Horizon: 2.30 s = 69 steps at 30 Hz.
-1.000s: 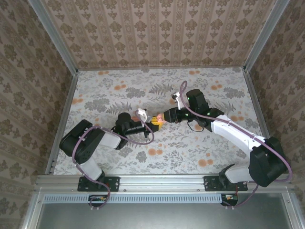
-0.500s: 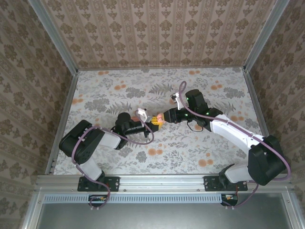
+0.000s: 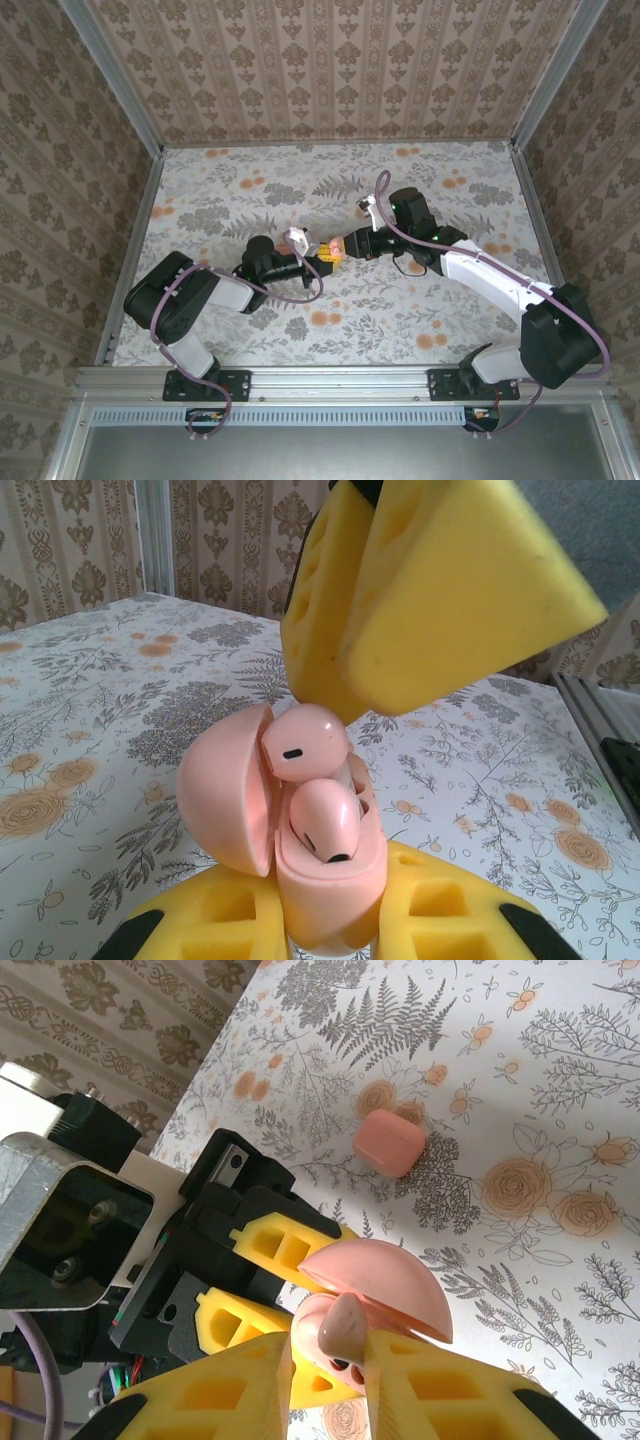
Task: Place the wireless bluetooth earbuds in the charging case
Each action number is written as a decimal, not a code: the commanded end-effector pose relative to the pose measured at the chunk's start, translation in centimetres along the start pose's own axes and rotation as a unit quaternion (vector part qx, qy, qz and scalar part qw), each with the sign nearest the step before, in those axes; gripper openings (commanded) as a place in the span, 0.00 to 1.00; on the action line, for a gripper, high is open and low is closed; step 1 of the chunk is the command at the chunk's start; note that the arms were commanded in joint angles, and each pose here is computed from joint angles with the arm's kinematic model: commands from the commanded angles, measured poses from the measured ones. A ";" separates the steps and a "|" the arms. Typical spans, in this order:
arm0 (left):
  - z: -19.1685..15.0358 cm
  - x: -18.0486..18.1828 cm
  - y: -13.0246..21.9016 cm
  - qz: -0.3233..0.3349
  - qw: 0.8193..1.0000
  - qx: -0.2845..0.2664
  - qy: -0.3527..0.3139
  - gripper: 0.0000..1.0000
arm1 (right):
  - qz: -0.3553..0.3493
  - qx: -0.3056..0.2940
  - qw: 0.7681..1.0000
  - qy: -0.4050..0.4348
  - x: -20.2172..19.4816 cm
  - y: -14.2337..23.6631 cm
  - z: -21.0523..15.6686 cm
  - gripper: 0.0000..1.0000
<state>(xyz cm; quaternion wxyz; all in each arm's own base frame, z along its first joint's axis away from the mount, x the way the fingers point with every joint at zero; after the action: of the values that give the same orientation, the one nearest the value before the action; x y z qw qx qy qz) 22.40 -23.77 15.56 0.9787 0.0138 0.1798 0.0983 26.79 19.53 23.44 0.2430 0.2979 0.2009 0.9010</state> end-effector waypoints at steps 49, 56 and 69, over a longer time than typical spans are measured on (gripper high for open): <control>2.0 -0.5 -0.3 -0.015 0.999 -0.024 -0.035 0.10 | 0.016 0.016 0.999 -0.026 1.0 0.3 1.0 0.30; 1.9 -0.6 -0.2 -0.015 0.999 -0.024 -0.035 0.10 | -0.004 0.038 0.999 -0.038 0.4 -0.6 0.6 0.28; 1.9 -0.7 0.0 -0.011 0.999 -0.023 -0.039 0.10 | -0.049 0.053 0.995 -0.070 1.1 -0.9 0.4 0.23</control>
<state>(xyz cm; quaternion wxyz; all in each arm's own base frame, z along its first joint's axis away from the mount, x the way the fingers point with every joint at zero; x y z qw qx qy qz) 22.65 -23.84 15.90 0.9787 0.0134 0.1765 0.1042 26.94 20.43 23.40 0.2716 0.3487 0.2362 0.8654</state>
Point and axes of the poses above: each hand's point on the last joint's axis, 136 mm out from that joint toward the fingers, its own y axis back along the fingers, its own x axis along the line the jaws close on, z = x × y, the point moved 9 cm from there along y, back along the fingers, and after that the axes turned 13 degrees about y, right-handed, at the moved point
